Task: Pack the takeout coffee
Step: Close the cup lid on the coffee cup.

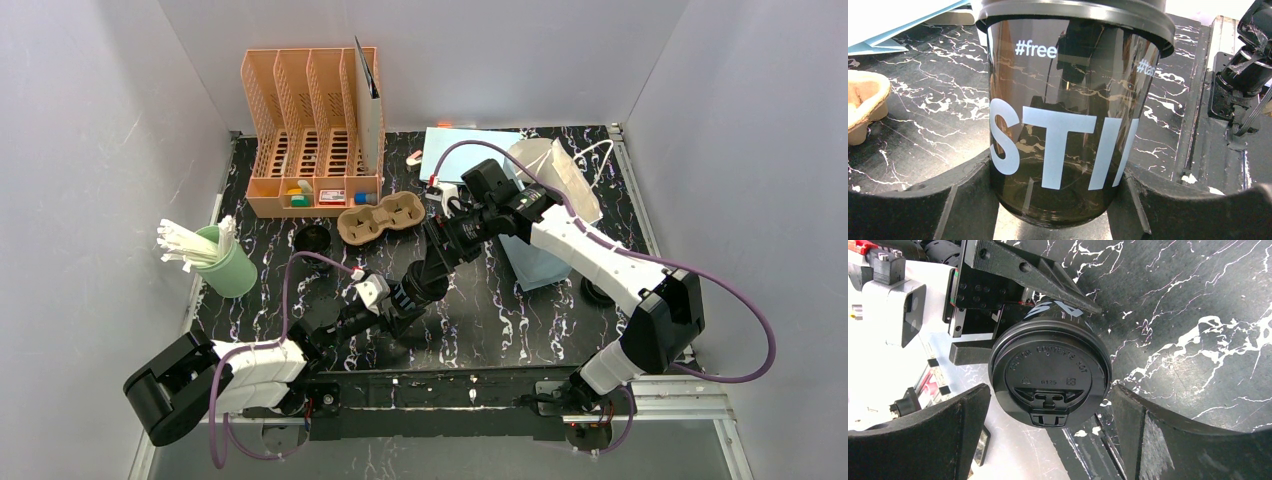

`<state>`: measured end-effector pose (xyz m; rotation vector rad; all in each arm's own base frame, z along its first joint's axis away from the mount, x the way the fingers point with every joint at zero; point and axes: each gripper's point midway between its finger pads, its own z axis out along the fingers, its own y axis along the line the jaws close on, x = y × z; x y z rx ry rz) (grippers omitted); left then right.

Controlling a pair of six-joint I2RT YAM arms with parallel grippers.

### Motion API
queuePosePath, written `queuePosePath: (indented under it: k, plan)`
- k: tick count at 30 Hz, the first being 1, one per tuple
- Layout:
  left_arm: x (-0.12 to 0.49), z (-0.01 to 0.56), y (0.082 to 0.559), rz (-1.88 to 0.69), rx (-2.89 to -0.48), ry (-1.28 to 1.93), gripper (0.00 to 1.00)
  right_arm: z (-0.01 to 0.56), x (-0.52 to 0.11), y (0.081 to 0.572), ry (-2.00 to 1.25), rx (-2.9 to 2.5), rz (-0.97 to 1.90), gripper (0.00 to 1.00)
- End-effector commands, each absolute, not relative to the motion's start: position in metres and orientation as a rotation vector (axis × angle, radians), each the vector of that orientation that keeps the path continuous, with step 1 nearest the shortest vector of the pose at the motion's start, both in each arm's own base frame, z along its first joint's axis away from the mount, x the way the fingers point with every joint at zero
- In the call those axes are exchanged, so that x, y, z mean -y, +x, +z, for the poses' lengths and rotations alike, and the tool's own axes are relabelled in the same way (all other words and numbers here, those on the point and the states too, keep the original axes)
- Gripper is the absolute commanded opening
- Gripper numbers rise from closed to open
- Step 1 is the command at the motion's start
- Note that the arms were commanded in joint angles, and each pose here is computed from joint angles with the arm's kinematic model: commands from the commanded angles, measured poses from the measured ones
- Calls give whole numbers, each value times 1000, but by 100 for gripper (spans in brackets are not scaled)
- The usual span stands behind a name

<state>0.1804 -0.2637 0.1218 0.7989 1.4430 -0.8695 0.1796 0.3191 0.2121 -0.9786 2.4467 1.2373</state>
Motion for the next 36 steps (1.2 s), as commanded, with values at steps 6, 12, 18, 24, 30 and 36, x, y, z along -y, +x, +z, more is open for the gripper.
queuePosePath:
  k: [6, 12, 18, 24, 30, 36]
  plan:
    - [272, 143, 184, -891, -1381, 789, 58, 212, -319, 173, -1020, -2427, 1283, 98]
    - [272, 143, 183, -893, -1382, 790, 58, 213, -321, 172, -1026, -2426, 1291, 94]
    - [272, 142, 184, -891, -1385, 788, 59, 213, -324, 169, -1045, -2421, 1305, 98]
    - [273, 142, 184, -893, -1385, 791, 59, 211, -325, 169, -1048, -2429, 1297, 98]
    - [271, 143, 185, -890, -1387, 779, 72, 209, -324, 170, -1041, -2441, 1276, 86]
    - [267, 140, 187, -878, -1408, 749, 94, 201, -314, 183, -985, -2501, 1117, 82]
